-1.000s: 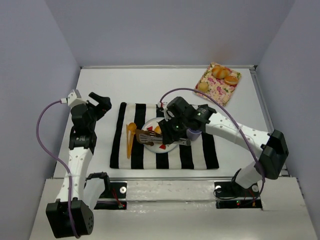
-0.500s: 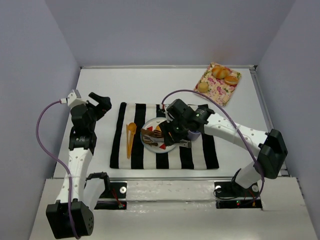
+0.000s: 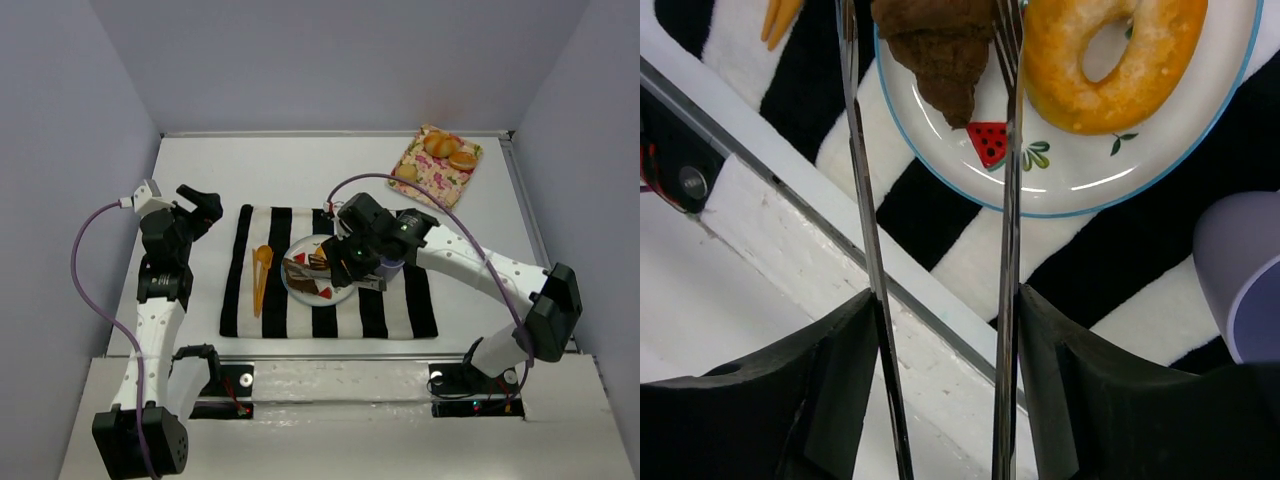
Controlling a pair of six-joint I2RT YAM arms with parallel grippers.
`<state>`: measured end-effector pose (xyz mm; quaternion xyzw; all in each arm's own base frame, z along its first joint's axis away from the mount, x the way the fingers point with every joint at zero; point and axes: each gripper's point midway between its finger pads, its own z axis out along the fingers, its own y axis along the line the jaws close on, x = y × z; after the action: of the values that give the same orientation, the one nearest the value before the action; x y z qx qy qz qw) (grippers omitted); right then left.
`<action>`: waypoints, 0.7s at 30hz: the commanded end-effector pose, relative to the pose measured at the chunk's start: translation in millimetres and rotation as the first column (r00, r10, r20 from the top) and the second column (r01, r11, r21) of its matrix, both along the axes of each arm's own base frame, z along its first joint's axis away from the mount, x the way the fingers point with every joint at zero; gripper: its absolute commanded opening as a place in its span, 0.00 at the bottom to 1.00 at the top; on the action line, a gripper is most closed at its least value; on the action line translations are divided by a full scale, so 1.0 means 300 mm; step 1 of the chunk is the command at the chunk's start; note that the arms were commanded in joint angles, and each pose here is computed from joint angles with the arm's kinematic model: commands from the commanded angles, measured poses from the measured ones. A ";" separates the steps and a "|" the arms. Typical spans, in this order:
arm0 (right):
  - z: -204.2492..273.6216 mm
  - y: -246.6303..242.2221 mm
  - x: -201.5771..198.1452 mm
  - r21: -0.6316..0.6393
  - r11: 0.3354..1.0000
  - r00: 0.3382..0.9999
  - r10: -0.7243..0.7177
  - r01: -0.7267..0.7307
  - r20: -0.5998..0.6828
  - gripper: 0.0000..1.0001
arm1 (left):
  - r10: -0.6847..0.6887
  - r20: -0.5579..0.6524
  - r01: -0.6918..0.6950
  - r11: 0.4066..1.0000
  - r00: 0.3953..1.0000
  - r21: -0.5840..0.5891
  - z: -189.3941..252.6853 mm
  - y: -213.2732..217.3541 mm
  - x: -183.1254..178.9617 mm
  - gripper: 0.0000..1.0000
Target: Place the bread
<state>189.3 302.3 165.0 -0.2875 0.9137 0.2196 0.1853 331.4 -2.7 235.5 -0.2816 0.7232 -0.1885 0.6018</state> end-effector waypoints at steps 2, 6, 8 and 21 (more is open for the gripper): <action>0.233 0.033 0.032 0.143 0.989 0.989 0.011 -0.032 0.145 0.57 | -0.026 0.046 0.026 1.000 0.999 0.000 0.030 -0.018 -0.007 0.99; 0.354 0.019 0.050 0.197 0.980 0.973 -0.023 -0.023 0.228 0.57 | -0.021 0.050 0.021 1.000 0.998 0.000 0.036 -0.015 -0.009 0.99; 0.407 -0.011 0.082 0.201 0.979 0.955 -0.084 0.027 0.285 0.58 | -0.022 0.056 0.022 1.000 0.998 0.003 0.043 -0.015 -0.012 0.99; 0.434 -0.696 0.499 0.236 0.558 0.420 -0.788 0.796 0.450 0.55 | -0.011 0.056 0.011 1.000 0.998 0.003 0.039 -0.010 -0.019 0.99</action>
<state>309.5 178.0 300.1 -0.0201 0.8799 0.0922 0.4658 325.2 -2.8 241.9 -0.2793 0.7143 -0.1915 0.6124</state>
